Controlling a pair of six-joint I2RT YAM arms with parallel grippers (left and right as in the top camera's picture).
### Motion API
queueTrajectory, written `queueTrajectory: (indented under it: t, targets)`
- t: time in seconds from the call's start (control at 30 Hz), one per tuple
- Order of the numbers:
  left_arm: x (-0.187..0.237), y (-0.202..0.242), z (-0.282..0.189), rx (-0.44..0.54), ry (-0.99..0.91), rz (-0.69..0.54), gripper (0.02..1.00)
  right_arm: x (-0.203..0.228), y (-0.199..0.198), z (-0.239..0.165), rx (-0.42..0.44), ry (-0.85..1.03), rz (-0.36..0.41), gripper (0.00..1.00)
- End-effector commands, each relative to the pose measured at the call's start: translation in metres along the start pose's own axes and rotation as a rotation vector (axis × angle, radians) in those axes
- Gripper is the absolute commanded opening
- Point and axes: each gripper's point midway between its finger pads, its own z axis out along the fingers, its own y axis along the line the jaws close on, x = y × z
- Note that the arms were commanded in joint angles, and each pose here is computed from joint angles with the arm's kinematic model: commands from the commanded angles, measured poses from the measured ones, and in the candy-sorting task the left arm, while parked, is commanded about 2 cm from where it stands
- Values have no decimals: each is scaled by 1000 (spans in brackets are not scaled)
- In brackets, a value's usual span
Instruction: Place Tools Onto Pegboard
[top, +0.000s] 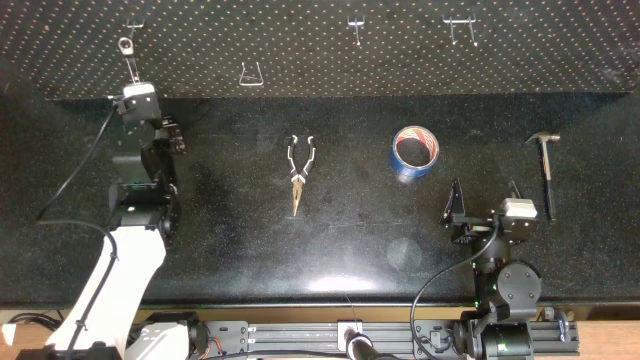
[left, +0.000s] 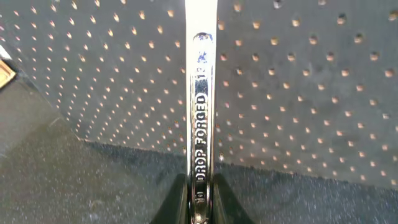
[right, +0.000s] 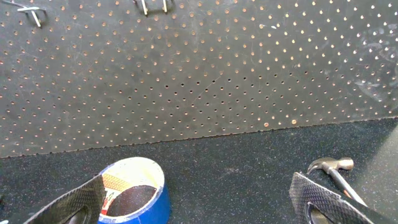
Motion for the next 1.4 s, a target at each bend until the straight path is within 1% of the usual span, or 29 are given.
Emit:
queueTrajectory:
  t: [0.03,0.53,0.77,0.8,0.87,0.97,1.0,1.07,1.1,1.13,1.17,1.23,1.27,1.3,1.33,1.37,1.4]
  targets:
    - [-17,4,6,-28,-44,-30,31,2,0,0,1,1,-8,974]
    - [-1,0,17,-26,0,-19,31,2,0,0,1,1,-8,972]
    - [-11,12,33,-56,-5,-36,31,2,0,0,1,1,-8,974]
    - [-11,11,37,-51,-2,-37,34,2,0,0,1,1,-8,974]
    - [-10,8,43,-40,8,-34,73,2,0,0,1,1,-8,976]
    - [-5,6,47,-36,22,-30,264,2,0,0,1,1,-8,976]
    - [-5,6,47,-36,22,-29,419,2,0,0,1,1,-8,974]
    - [-5,6,47,-36,22,-30,437,2,0,0,1,1,-8,974]
    - [-5,6,47,-36,22,-30,603,2,0,0,1,1,-8,974]
    - [-5,6,47,-36,22,-29,814,2,0,0,1,1,-8,976]
    - [-5,6,47,-36,22,-30,991,2,0,0,1,1,-8,974]
    - [-6,6,46,-36,24,-29,996,2,0,0,1,1,-8,974]
    - [-4,7,40,-32,56,-20,996,2,0,0,1,1,-8,976]
    - [2,6,30,-6,115,-4,998,2,0,0,1,1,-8,974]
    - [10,2,17,35,179,10,996,2,0,0,1,1,-8,974]
    - [17,-6,3,100,246,19,996,2,0,0,1,1,-8,974]
    - [24,-18,-18,194,328,14,996,2,0,0,1,1,-8,974]
